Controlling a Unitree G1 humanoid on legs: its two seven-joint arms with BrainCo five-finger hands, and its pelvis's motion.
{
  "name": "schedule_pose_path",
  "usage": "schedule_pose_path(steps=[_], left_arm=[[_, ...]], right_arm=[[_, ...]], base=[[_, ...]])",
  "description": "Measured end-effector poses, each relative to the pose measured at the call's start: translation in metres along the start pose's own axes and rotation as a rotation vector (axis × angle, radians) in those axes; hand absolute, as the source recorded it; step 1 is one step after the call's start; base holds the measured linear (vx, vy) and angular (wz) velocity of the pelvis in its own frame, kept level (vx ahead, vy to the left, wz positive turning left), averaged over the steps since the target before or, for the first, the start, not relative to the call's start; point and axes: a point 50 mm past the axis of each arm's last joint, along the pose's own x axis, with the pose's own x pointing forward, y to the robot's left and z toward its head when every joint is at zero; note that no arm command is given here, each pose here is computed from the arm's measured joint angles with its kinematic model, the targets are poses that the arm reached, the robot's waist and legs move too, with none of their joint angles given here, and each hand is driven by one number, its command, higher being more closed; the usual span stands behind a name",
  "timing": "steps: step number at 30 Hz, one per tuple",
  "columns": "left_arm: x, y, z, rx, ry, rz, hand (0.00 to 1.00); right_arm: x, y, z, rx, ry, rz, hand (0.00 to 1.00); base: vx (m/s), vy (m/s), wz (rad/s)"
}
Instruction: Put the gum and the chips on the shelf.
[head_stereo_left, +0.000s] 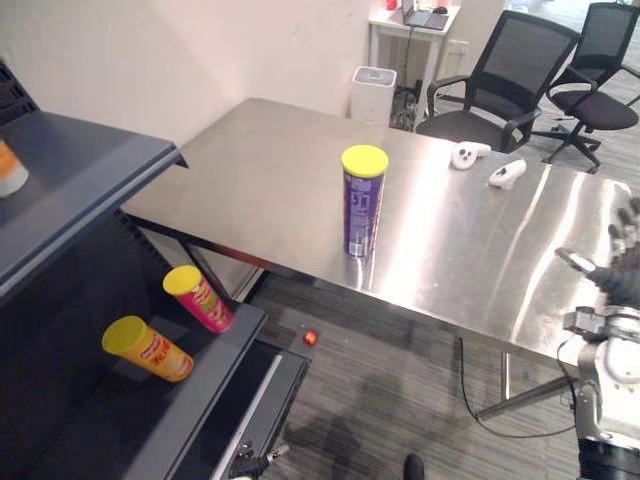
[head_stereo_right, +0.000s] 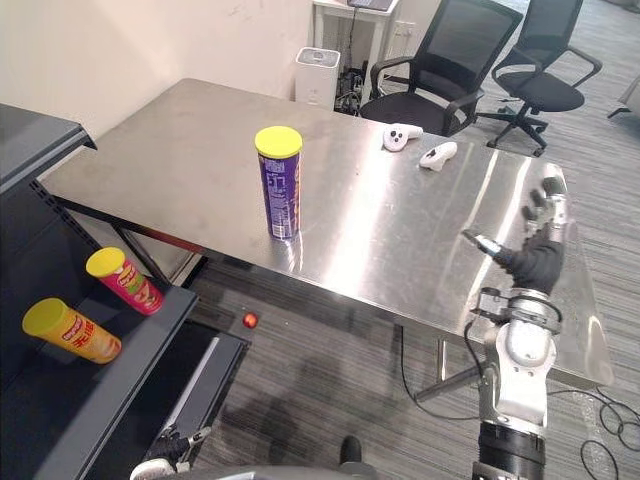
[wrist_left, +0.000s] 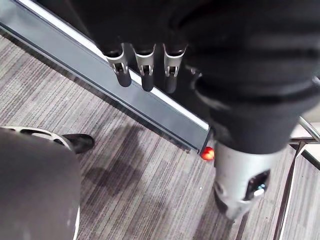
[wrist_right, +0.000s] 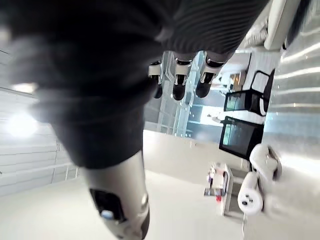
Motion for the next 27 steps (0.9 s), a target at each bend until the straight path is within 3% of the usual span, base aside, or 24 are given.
schedule_pose_path(steps=[12, 21, 27], left_arm=[[0.001, -0.003, 0.009, 0.041, -0.041, -0.021, 0.0], [0.003, -0.004, 0.017, 0.047, -0.062, -0.023, 0.0], [0.004, -0.004, 0.021, 0.038, -0.07, -0.02, 0.0]], right_arm=[[-0.006, 0.049, -0.014, 0.065, 0.077, 0.325, 0.0], [0.008, 0.076, -0.018, 0.098, 0.087, 0.384, 0.0], [0.013, 0.081, -0.03, 0.147, 0.155, 0.343, 0.0]], base=[[-0.01, -0.006, 0.09], [0.0, 0.001, 0.04], [0.0, -0.007, 0.12]])
